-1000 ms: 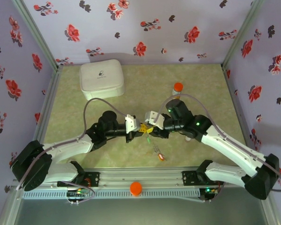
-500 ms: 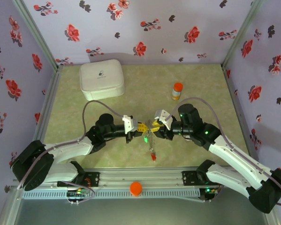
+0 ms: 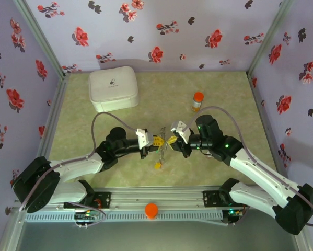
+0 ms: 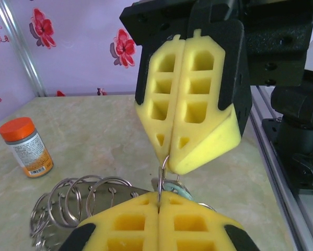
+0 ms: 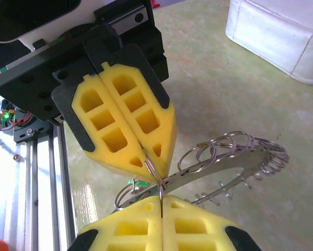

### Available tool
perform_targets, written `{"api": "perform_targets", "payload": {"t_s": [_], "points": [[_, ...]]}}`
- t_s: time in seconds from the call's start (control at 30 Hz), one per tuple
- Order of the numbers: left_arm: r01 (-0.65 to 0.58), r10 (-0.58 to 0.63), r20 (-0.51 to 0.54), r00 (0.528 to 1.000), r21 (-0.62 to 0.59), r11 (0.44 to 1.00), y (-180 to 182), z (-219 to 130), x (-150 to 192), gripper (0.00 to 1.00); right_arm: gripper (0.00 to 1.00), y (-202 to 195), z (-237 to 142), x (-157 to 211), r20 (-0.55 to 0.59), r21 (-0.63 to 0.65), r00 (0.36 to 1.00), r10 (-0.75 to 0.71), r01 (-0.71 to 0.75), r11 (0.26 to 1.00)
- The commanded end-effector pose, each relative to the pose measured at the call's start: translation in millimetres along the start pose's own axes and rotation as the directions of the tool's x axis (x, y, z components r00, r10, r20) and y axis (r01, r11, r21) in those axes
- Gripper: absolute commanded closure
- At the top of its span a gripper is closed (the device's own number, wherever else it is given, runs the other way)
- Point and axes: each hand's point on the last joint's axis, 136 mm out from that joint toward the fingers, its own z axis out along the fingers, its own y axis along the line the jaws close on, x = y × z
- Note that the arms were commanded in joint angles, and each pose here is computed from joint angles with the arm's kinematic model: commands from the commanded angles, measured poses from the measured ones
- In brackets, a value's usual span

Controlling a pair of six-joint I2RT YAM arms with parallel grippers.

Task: Put the keys on the keyring

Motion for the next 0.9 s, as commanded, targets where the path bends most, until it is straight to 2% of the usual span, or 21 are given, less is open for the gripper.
{"api": "perform_targets", "payload": {"t_s": [0.0,0.23,0.5,0.77,0.87], "points": [[-0.087,0.09,0.068,0.994,-0.038,0.995,5,-5,-21,1.0,1.0,-3,-1,-4,0.007,0.009,1.0,0.022,-0.022,1.0],[-0.121,0.124,0.096,0.988,-0.041,0.992,3,-11,-32,1.0,1.0,-15,11,12,-0.087,0.036,0.993,0.079,-0.076,0.996],[-0.12,0.122,0.124,0.985,-0.022,0.992,0,-9,-40,1.0,1.0,-14,14,12,-0.089,0.014,0.992,0.084,-0.083,0.996],[-0.069,0.07,0.116,0.991,-0.007,0.998,-1,-3,-24,1.0,0.72,-5,-6,0,0.038,0.045,0.996,-0.081,0.079,0.996],[-0.058,0.057,0.113,0.992,0.006,0.998,-1,-1,-22,1.0,0.67,2,-10,-4,0.086,0.033,0.987,-0.137,0.134,0.99]]}}
